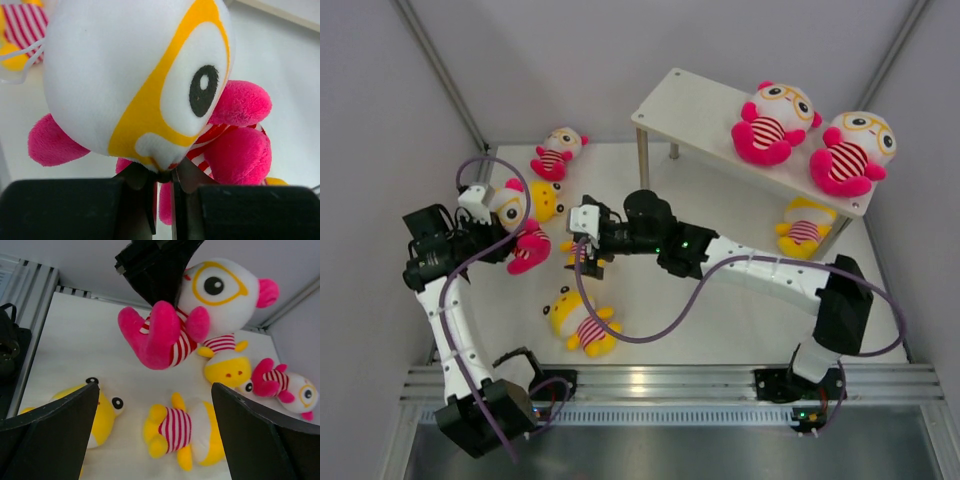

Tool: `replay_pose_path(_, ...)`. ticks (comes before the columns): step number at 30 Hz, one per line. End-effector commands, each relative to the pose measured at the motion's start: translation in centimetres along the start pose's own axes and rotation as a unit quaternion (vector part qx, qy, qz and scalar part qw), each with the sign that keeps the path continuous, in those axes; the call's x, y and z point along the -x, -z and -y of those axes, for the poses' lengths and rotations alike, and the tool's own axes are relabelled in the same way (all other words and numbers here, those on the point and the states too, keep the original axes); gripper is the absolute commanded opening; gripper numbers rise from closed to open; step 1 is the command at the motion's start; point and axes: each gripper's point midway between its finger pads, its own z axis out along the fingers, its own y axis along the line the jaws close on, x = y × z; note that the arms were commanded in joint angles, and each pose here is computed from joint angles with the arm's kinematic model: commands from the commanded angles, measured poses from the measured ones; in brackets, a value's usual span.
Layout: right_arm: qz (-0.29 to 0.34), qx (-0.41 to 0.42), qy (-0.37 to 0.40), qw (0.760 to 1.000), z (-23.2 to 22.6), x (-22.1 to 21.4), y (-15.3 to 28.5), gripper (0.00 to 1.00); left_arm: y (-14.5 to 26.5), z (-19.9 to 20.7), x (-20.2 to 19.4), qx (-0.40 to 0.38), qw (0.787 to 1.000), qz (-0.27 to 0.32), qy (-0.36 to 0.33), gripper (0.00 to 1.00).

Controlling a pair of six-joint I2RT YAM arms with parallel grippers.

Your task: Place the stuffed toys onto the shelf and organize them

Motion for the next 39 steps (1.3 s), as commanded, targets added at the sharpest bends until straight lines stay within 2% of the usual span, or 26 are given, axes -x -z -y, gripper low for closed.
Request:
replay_pose_path(1,0.068,0.030,-0.002,0.997,0.2,3.4,-1.2,0.94,1.4,4.7,2.8,-0.089,0.995,0.050,-0.015,0.04)
replay_pose_path(5,0.055,0.033,-0.030,0.997,0.1,1.7,-2.9,0.91,1.7,6.8,3.1,-0.132,0.989,0.059,-0.022,0.04)
replay_pose_path(9,0.065,0.047,-0.051,0.995,-0.2,1.6,-4.2,0.88,1.8,7.0,3.1,-0.130,0.989,0.060,-0.023,0.05)
replay_pose_path(11,0.069,0.043,-0.064,0.995,0.0,1.7,-4.7,0.84,1.9,7.1,3.1,-0.133,0.989,0.061,-0.020,0.05)
replay_pose_path(14,0.052,0.025,-0.076,0.995,0.9,0.8,-5.9,0.74,2.2,7.7,3.5,-0.142,0.987,0.068,-0.019,0.05)
replay_pose_path(15,0.037,0.022,-0.081,0.996,0.9,-0.3,-6.4,0.64,2.4,7.7,3.7,-0.141,0.987,0.070,-0.020,0.05)
replay_pose_path(17,0.026,0.007,-0.079,0.997,1.7,-0.5,-6.6,0.50,2.8,7.9,4.1,-0.135,0.988,0.076,-0.026,0.05)
replay_pose_path(18,0.017,0.006,-0.081,0.997,1.7,-1.0,-6.7,0.30,2.9,7.9,4.2,-0.135,0.987,0.077,-0.027,0.05)
replay_pose_path(20,0.010,-0.010,-0.076,0.997,2.3,-1.0,-6.6,0.06,3.3,8.1,4.6,-0.131,0.988,0.082,-0.025,0.05)
replay_pose_path(21,0.008,-0.018,-0.073,0.997,2.6,-0.9,-6.4,0.00,3.4,8.0,4.8,-0.126,0.988,0.082,-0.023,0.06)
replay_pose_path(22,0.008,-0.029,-0.069,0.997,3.2,-0.6,-6.1,0.00,3.7,8.0,5.2,-0.118,0.989,0.084,-0.013,0.15)
replay_pose_path(24,0.019,-0.068,-0.062,0.996,5.4,1.3,-5.0,0.00,3.9,6.7,5.6,-0.073,0.994,0.082,-0.005,0.52)
replay_pose_path(26,0.044,-0.102,-0.061,0.992,7.8,4.2,-3.7,0.00,4.5,5.4,6.4,-0.022,0.996,0.087,-0.013,0.80)
replay_pose_path(27,0.057,-0.123,-0.062,0.989,9.4,5.6,-2.5,0.00,4.9,3.8,6.5,0.027,0.996,0.083,-0.015,0.84)
replay_pose_path(30,0.093,-0.182,-0.055,0.977,13.9,9.7,0.7,0.00,6.1,1.8,7.3,0.096,0.992,0.082,-0.024,0.97)
replay_pose_path(32,0.118,-0.221,-0.046,0.967,16.8,12.2,3.1,0.00,6.9,0.3,7.8,0.144,0.986,0.080,-0.029,0.98)
replay_pose_path(34,0.129,-0.257,-0.046,0.957,20.0,12.9,5.8,0.00,7.4,-0.6,8.0,0.171,0.982,0.076,-0.033,0.99)
replay_pose_path(35,0.144,-0.267,-0.044,0.952,21.1,14.0,7.0,0.00,7.5,-0.7,8.0,0.174,0.981,0.076,-0.034,0.99)
replay_pose_path(39,0.149,-0.320,-0.040,0.935,25.9,13.9,12.5,0.00,7.2,-0.8,7.7,0.171,0.982,0.069,-0.041,0.99)
